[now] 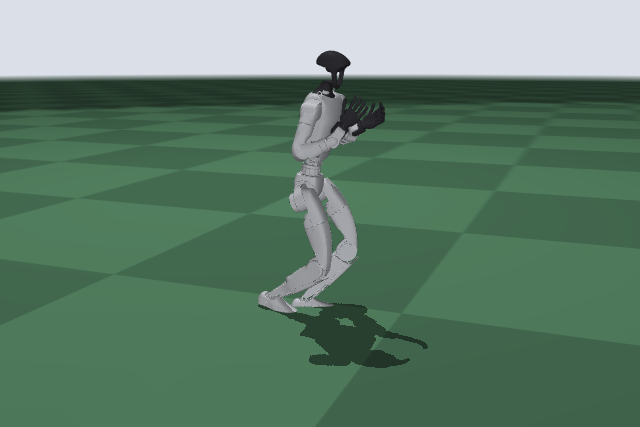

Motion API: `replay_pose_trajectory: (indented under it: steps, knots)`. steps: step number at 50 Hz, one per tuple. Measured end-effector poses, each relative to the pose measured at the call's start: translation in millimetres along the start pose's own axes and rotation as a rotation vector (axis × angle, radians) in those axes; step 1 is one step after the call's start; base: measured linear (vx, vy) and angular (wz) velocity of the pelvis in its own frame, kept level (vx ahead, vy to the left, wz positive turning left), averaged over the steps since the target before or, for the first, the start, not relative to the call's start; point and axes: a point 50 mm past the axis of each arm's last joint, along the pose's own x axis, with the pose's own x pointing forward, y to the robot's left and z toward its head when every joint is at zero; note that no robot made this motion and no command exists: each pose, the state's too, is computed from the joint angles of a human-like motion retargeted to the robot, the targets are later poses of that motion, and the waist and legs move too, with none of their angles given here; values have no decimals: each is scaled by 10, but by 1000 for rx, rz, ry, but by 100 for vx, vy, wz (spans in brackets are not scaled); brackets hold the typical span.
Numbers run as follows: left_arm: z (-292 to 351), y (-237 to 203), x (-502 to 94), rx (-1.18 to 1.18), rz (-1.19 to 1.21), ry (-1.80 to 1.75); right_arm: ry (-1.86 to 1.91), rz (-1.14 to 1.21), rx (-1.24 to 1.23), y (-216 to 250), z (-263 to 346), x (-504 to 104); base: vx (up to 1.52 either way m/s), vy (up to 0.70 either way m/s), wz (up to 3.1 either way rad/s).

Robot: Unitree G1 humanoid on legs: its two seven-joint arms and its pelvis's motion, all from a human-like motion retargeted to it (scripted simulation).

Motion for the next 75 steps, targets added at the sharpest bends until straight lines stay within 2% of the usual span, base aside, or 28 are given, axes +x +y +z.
replay_pose_trajectory:
  steps: [12,20,25,33,39,45,51,58,65,69,75]
  knots:
    - [-101,20,167,183,-99,-78,69,61,-197,-41,-201,-58,12,3,55]
    - [-559,295,93,240,-92,161,357,96,-362,-273,-632,-399,18,-9,27]
    - [-958,692,-180,328,-5,414,636,139,-505,-550,-915,-851,13,-11,9]
    - [-1264,1700,-1228,614,272,971,1237,226,-742,-1161,-1134,-1993,10,-4,-6]
    - [-802,2259,-2460,749,601,1483,1655,261,-805,-1487,-975,-2700,5,5,-22]
    - [53,2239,-3509,649,990,1823,1823,135,-775,-1660,-818,-2908,4,6,-28]
    - [624,2076,-3943,573,1251,1910,1872,-118,-696,-1663,-738,-3037,5,2,-40]
    - [583,2410,-3609,698,1311,1765,1966,-337,-641,-1552,-616,-3327,10,-4,-21]
    - [-60,2819,-2596,768,1162,1402,2050,-392,-601,-1386,-482,-3552,14,-12,-6]
    - [-487,2806,-1902,693,1021,1160,2096,-379,-567,-1272,-381,-3665,16,-17,-16]
    - [-935,2553,-1102,560,770,957,2153,-300,-545,-1248,-250,-3740,28,-11,-48]
